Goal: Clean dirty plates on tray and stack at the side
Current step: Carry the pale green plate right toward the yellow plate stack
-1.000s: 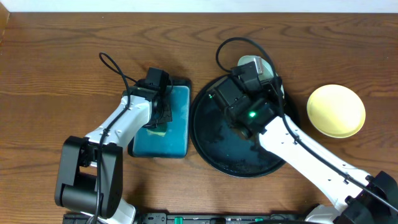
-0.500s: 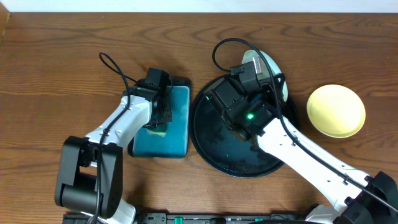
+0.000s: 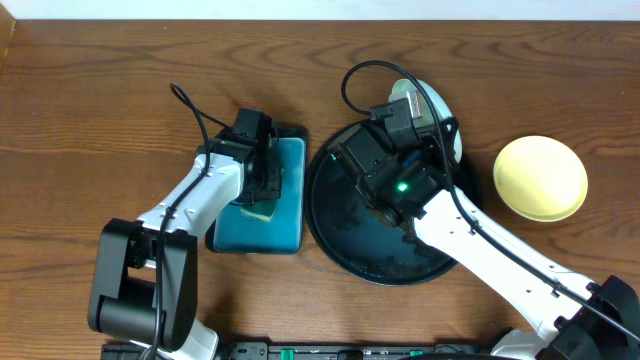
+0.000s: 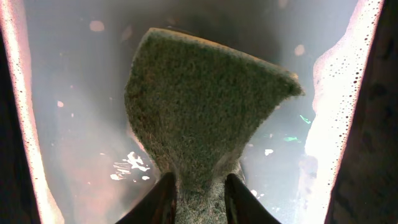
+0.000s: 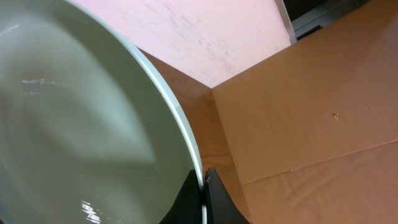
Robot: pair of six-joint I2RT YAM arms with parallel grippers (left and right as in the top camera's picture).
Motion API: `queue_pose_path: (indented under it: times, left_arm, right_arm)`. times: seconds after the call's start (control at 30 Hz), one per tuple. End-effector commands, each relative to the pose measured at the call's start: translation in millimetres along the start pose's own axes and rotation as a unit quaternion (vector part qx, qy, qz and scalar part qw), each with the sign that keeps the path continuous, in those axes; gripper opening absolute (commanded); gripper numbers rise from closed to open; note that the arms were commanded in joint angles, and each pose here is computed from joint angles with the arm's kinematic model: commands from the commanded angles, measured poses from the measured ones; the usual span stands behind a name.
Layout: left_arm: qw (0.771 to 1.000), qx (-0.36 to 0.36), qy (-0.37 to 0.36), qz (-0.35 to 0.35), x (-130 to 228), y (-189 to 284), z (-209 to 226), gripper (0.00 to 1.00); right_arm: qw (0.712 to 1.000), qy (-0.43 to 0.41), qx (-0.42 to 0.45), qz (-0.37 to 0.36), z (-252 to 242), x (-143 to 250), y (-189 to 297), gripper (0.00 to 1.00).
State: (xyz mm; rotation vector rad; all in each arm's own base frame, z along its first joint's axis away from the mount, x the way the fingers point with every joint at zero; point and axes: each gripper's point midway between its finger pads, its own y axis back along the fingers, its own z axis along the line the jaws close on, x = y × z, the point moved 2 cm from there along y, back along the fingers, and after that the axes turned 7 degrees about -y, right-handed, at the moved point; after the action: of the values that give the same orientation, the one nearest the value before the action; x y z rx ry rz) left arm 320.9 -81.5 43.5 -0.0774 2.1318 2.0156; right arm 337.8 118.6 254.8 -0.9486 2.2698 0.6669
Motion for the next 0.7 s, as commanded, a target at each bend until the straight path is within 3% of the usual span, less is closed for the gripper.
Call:
queue_pose_path:
  times: [0.0, 0.13, 0.2, 0.33, 0.53, 0.67]
  left_arm:
    - [1.000, 0.008, -0.004, -0.011, -3.2, 7.8, -1.4, 0.30]
    - [0.998, 0.009, 0.008, -0.057, -16.4, 34.8, 4.5, 0.39]
    - [0.997, 0.008, 0.021, -0.080, -18.8, 53.9, 13.2, 0.55]
    - [0.996, 0.003, 0.038, -0.074, -10.8, 63.6, 25.0, 0.63]
    - [0.997, -0.003, 0.055, -0.054, -1.5, 62.3, 35.8, 0.64]
    - [0.997, -0.003, 0.054, -0.053, -1.2, 62.3, 35.6, 0.64]
  right_arm:
    - [1.000, -0.013, 0.018, -0.011, -12.7, -4.8, 4.2, 0.01]
    - [1.000, -0.015, 0.019, -0.010, -13.3, -4.8, 3.1, 0.01]
    - [1.000, -0.017, 0.019, -0.011, -13.2, -5.2, 3.1, 0.01]
    - [0.999, -0.026, 0.018, -0.012, -12.8, -7.1, 3.0, 0.01]
    - [0.999, -0.032, 0.015, -0.011, -11.8, -7.7, 2.0, 0.01]
    - [0.998, -0.045, -0.032, 0.016, -0.1, 0.2, -8.6, 0.01]
